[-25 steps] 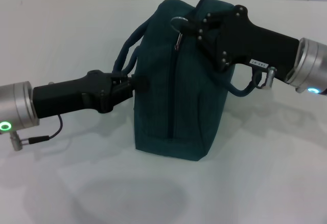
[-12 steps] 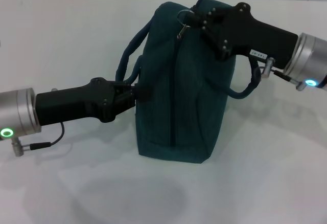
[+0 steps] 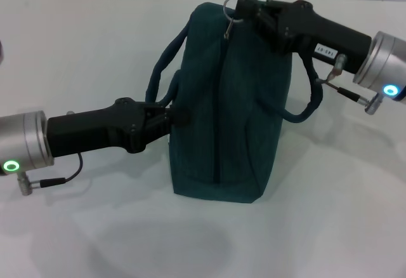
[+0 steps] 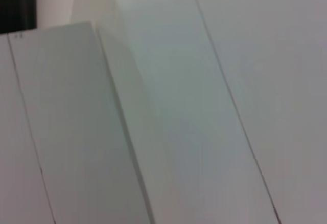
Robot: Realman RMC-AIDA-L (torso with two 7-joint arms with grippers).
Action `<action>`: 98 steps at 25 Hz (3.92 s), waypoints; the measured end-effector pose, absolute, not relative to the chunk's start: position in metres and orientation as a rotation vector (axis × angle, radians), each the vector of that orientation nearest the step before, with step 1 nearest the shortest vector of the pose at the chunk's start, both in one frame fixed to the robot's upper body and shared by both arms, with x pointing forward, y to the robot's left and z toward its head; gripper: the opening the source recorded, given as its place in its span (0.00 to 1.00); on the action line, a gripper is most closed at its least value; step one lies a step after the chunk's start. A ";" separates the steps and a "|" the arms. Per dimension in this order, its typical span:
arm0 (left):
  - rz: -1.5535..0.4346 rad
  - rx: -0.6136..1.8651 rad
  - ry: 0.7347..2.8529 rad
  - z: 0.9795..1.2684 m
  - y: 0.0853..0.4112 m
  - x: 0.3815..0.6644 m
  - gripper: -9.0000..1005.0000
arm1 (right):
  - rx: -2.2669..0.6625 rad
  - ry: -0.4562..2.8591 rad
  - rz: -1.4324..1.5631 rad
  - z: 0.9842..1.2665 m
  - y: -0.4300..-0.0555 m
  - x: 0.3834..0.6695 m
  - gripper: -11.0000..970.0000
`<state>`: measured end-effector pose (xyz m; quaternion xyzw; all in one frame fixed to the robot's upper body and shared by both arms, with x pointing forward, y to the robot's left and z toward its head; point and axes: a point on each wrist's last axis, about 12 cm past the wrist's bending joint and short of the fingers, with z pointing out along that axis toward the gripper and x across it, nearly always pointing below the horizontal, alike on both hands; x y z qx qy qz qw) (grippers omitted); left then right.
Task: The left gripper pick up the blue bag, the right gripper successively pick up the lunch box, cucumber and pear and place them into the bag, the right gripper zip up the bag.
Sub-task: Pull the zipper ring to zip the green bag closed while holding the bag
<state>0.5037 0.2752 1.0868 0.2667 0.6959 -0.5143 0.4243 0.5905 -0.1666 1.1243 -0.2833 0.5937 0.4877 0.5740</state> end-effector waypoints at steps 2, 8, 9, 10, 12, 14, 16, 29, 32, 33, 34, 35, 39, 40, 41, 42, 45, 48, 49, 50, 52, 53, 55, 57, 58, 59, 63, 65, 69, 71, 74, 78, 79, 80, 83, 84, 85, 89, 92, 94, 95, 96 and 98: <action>-1.286 0.668 1.740 1.087 0.275 0.504 0.06 | -0.641 1.396 1.152 1.126 -0.167 0.592 0.03; -1.282 0.660 1.743 1.085 0.277 0.501 0.06 | -0.551 1.490 1.124 1.123 -0.168 0.604 0.03; -1.282 0.660 1.743 1.085 0.277 0.501 0.06 | -0.545 1.499 1.117 1.122 -0.168 0.605 0.03; -1.281 0.655 1.744 1.085 0.278 0.500 0.06 | -0.542 1.503 1.112 1.121 -0.168 0.606 0.03; -1.275 0.642 1.745 1.084 0.281 0.499 0.06 | -0.534 1.515 1.097 1.120 -0.169 0.607 0.03; -1.261 0.628 1.745 1.083 0.285 0.496 0.06 | -0.518 1.526 1.082 1.119 -0.171 0.609 0.03; -1.245 0.616 1.741 1.083 0.290 0.495 0.06 | -0.493 1.534 1.069 1.118 -0.174 0.611 0.03; -1.214 0.575 1.731 1.083 0.297 0.495 0.14 | -0.420 1.572 1.044 1.108 -0.184 0.611 0.03; -1.221 0.584 1.723 1.084 0.294 0.497 0.17 | -0.421 1.571 1.046 1.108 -0.184 0.611 0.03; -1.222 0.582 1.716 1.086 0.294 0.498 0.18 | -0.421 1.571 1.046 1.108 -0.184 0.610 0.03; -1.225 0.575 1.701 1.088 0.293 0.499 0.19 | -0.422 1.570 1.047 1.108 -0.184 0.610 0.03; -1.229 0.565 1.682 1.090 0.293 0.500 0.19 | -0.422 1.569 1.048 1.108 -0.184 0.610 0.03; -1.235 0.493 1.585 1.103 0.297 0.507 0.27 | -0.428 1.559 1.058 1.108 -0.184 0.608 0.03; -1.232 0.457 1.565 1.105 0.299 0.509 0.31 | -0.428 1.557 1.060 1.109 -0.184 0.608 0.03; -1.230 0.428 1.550 1.107 0.301 0.511 0.36 | -0.428 1.554 1.061 1.109 -0.185 0.608 0.03; -1.229 0.407 1.544 1.109 0.301 0.513 0.40 | -0.429 1.552 1.063 1.109 -0.184 0.607 0.03; -1.245 0.393 1.547 1.113 0.295 0.526 0.53 | -0.433 1.543 1.071 1.110 -0.184 0.606 0.03; -1.251 0.407 1.582 1.113 0.287 0.537 0.65 | -0.432 1.541 1.073 1.110 -0.185 0.606 0.03; -1.247 0.405 1.584 1.113 0.287 0.538 0.69 | -0.431 1.541 1.073 1.109 -0.186 0.605 0.03; -1.237 0.393 1.586 1.113 0.288 0.539 0.72 | -0.431 1.540 1.074 1.109 -0.187 0.605 0.03; -1.207 0.360 1.570 1.114 0.293 0.541 0.79 | -0.429 1.540 1.074 1.109 -0.188 0.604 0.03; -1.189 0.338 1.552 1.116 0.297 0.542 0.83 | -0.429 1.539 1.074 1.109 -0.188 0.604 0.03; -1.154 0.289 1.517 1.117 0.304 0.542 0.86 | -0.429 1.539 1.074 1.109 -0.188 0.604 0.03; -1.112 0.233 1.480 1.118 0.314 0.540 0.86 | -0.429 1.538 1.074 1.109 -0.188 0.604 0.03; -1.094 0.208 1.466 1.118 0.319 0.539 0.86 | -0.429 1.538 1.074 1.109 -0.188 0.604 0.03; -1.078 0.188 1.452 1.118 0.323 0.538 0.86 | -0.430 1.538 1.074 1.109 -0.188 0.604 0.03; -1.057 0.147 1.422 1.118 0.329 0.537 0.86 | -0.431 1.535 1.077 1.109 -0.188 0.604 0.03; -1.081 0.172 1.424 1.120 0.324 0.540 0.86 | -0.431 1.535 1.077 1.109 -0.188 0.604 0.03; -1.154 0.261 1.479 1.122 0.299 0.552 0.86 | -0.432 1.532 1.079 1.110 -0.187 0.604 0.03; -1.183 0.307 1.549 1.121 0.283 0.562 0.86 | -0.432 1.532 1.079 1.110 -0.187 0.604 0.03; -1.190 0.351 1.653 1.119 0.267 0.575 0.86 | -0.432 1.531 1.082 1.109 -0.187 0.603 0.03; -1.194 0.373 1.732 1.119 0.256 0.584 0.85 | -0.432 1.528 1.087 1.109 -0.187 0.602 0.03; -1.196 0.374 1.746 1.118 0.255 0.585 0.85 | -0.428 1.530 1.086 1.108 -0.188 0.601 0.03; -1.199 0.370 1.762 1.118 0.254 0.587 0.84 | -0.427 1.530 1.086 1.108 -0.189 0.601 0.03; -1.195 0.353 1.800 1.116 0.253 0.589 0.84 | -0.420 1.533 1.084 1.106 -0.191 0.599 0.03; -1.193 0.346 1.813 1.115 0.253 0.589 0.83 | -0.419 1.533 1.084 1.106 -0.191 0.599 0.03; -1.194 0.342 1.826 1.114 0.253 0.590 0.83 | -0.419 1.533 1.084 1.106 -0.191 0.599 0.03; -1.198 0.347 1.850 1.113 0.252 0.590 0.82 | -0.422 1.526 1.091 1.106 -0.191 0.598 0.03; -1.202 0.379 1.864 1.112 0.248 0.589 0.81 | -0.422 1.525 1.092 1.106 -0.191 0.598 0.03; -1.202 0.385 1.866 1.112 0.247 0.588 0.81 | -0.421 1.527 1.092 1.106 -0.191 0.597 0.03; -1.201 0.386 1.864 1.112 0.247 0.588 0.80 | -0.421 1.528 1.092 1.106 -0.191 0.597 0.03; -1.201 0.384 1.859 1.112 0.247 0.588 0.74 | -0.420 1.528 1.092 1.105 -0.192 0.597 0.03; -1.205 0.379 1.851 1.112 0.247 0.587 0.62 | -0.419 1.527 1.095 1.105 -0.192 0.597 0.03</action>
